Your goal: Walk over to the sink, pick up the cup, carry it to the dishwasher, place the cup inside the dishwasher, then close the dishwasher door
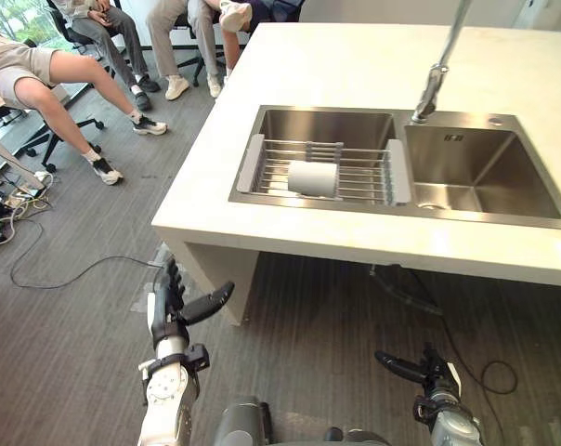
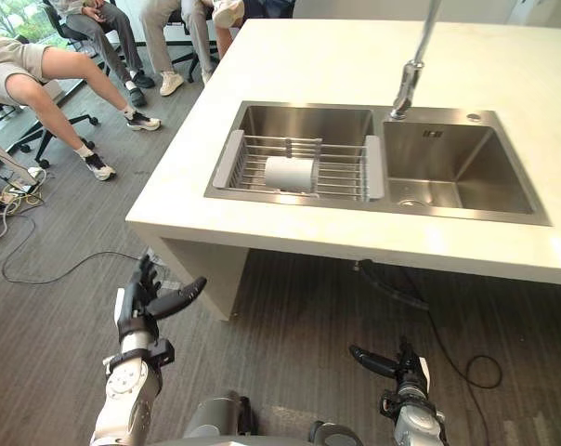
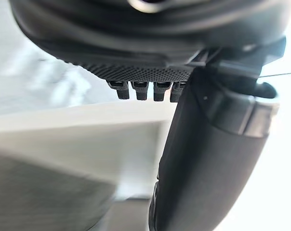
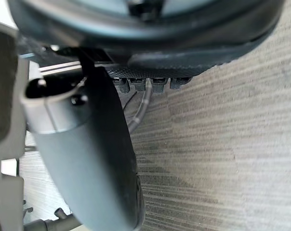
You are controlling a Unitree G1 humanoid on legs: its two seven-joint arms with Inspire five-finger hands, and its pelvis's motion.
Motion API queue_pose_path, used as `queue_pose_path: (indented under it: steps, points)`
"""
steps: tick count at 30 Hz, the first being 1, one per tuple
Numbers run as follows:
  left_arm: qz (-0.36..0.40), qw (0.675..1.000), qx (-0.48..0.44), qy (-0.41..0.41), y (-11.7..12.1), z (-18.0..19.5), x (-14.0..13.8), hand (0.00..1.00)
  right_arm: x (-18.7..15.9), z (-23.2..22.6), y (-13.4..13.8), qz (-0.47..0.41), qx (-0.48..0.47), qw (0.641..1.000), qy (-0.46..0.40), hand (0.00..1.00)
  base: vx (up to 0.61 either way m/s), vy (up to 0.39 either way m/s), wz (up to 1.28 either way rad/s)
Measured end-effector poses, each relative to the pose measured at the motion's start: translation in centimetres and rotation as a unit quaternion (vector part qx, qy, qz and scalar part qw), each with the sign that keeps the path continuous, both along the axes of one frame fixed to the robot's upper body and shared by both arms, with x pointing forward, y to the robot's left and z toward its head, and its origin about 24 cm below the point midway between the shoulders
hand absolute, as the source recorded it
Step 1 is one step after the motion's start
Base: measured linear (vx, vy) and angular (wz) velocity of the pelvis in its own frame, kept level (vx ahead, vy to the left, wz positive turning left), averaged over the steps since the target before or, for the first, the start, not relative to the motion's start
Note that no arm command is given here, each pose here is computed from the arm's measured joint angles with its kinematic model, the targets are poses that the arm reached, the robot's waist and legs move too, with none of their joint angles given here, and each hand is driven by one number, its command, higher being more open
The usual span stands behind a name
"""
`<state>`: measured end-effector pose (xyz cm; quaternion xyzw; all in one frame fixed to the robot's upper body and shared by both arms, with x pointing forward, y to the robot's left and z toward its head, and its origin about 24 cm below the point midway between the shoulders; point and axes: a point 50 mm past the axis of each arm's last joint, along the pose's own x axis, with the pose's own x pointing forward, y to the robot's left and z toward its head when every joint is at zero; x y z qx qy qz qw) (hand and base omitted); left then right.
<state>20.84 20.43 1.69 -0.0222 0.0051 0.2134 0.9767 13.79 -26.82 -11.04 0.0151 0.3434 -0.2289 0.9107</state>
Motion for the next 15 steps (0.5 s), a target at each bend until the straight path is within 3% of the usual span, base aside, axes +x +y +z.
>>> queue_pose_path:
  steps: [4,8,15]
  points:
    - [0.034,0.993,0.052,-0.101,0.3,4.9,0.0,1.00,-0.1,-0.7,1.9,0.012,0.022,1.000,0.005,1.00,0.29,0.159,-0.04]
    - [0.045,0.980,0.090,-0.169,-0.2,8.3,-1.3,1.00,0.0,-0.7,2.1,0.016,0.025,1.000,0.002,1.00,0.20,0.131,-0.33]
    - [-0.032,0.965,0.106,-0.238,-3.1,10.6,-1.7,1.00,-1.7,-1.7,3.1,0.049,0.035,0.998,0.037,1.00,0.22,0.028,0.01]
